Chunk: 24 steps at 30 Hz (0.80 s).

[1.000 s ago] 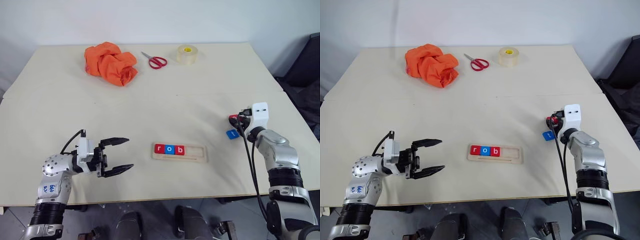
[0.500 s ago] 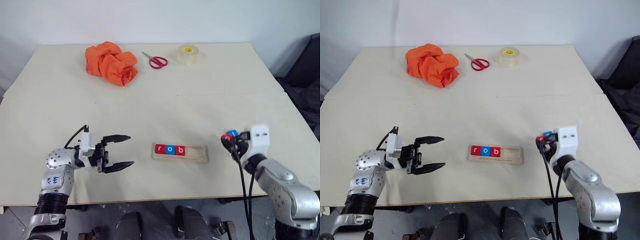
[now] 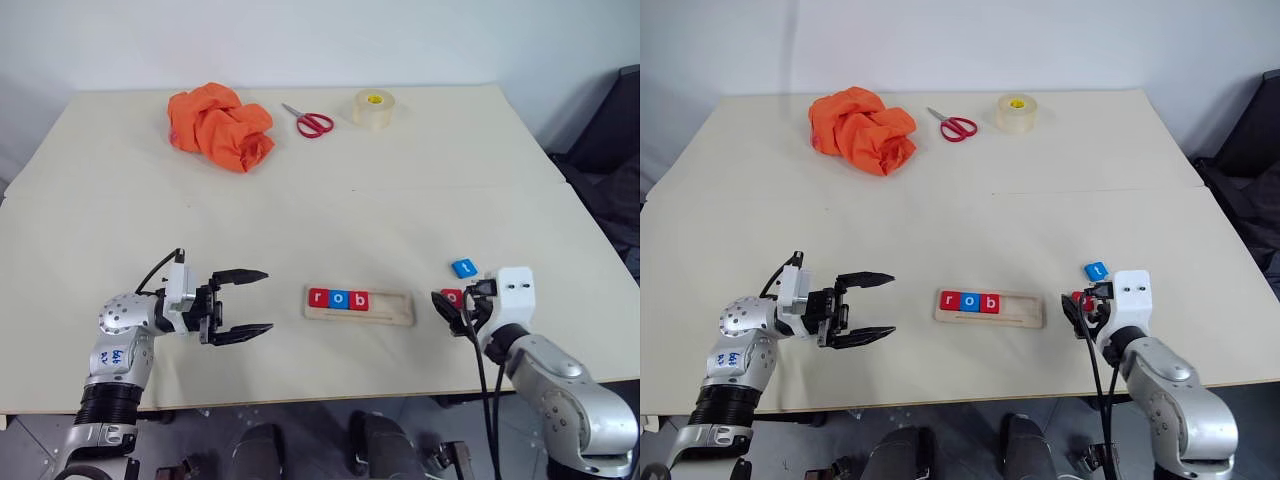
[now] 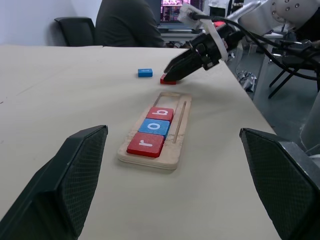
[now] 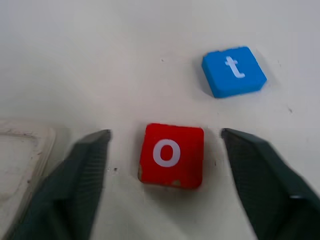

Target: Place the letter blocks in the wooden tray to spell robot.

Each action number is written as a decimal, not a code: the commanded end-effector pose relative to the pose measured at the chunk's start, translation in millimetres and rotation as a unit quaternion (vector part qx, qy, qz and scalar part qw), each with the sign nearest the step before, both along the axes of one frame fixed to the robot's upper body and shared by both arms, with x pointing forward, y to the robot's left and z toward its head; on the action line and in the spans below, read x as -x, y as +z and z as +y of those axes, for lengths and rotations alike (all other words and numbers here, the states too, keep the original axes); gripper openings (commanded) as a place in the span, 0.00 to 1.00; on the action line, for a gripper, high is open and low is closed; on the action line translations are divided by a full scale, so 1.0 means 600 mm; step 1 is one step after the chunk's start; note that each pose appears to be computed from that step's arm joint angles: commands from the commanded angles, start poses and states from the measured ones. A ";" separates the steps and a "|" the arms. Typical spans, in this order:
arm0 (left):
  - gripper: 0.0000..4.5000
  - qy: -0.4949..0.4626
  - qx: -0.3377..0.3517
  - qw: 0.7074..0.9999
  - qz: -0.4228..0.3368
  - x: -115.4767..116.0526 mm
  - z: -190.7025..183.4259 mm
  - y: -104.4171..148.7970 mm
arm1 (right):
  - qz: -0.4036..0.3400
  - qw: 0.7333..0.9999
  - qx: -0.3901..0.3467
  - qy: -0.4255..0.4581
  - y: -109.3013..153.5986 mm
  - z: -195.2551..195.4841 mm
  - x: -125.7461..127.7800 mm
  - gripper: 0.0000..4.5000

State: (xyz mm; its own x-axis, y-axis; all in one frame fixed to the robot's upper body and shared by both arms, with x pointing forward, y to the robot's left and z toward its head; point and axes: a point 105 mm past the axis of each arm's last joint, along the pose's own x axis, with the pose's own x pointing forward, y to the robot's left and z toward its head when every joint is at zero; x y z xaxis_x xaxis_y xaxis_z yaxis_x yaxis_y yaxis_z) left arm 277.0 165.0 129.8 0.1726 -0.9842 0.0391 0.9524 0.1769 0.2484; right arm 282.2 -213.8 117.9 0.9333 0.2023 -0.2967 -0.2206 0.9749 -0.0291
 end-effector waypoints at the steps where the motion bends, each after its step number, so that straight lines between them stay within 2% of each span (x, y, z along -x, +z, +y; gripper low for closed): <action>1: 1.00 -0.002 0.004 1.000 -0.017 0.006 -0.002 0.011 | -0.026 0.995 0.044 0.088 0.033 0.009 0.002 0.99; 3: 1.00 -0.002 0.005 1.000 -0.018 0.008 -0.004 0.011 | -0.022 0.988 0.077 0.134 0.036 0.011 0.004 0.99; 6: 1.00 -0.006 0.005 1.000 -0.020 0.017 -0.009 0.008 | 0.017 0.949 0.169 0.265 0.033 0.013 0.011 0.99; 8: 1.00 -0.004 0.003 1.000 -0.020 0.020 -0.008 0.006 | 0.035 0.924 0.206 0.321 0.028 0.007 0.011 0.99; 10: 1.00 0.002 0.002 1.000 -0.019 0.021 -0.006 0.004 | 0.049 0.907 0.229 0.349 0.024 -0.002 0.005 0.99; 14: 1.00 0.023 0.006 0.999 -0.023 0.031 -0.002 0.003 | 0.065 0.879 0.269 0.387 0.024 -0.022 -0.037 0.99; 20: 1.00 0.046 0.005 0.999 -0.019 0.047 0.005 -0.003 | 0.095 0.855 0.288 0.421 0.005 -0.030 -0.059 0.99; 22: 1.00 0.053 0.007 0.998 -0.019 0.051 0.006 -0.002 | 0.112 0.842 0.292 0.439 -0.004 -0.030 -0.056 0.91; 24: 1.00 0.061 0.006 0.998 -0.019 0.054 0.008 -0.001 | 0.103 0.840 0.286 0.449 -0.001 -0.021 -0.060 0.79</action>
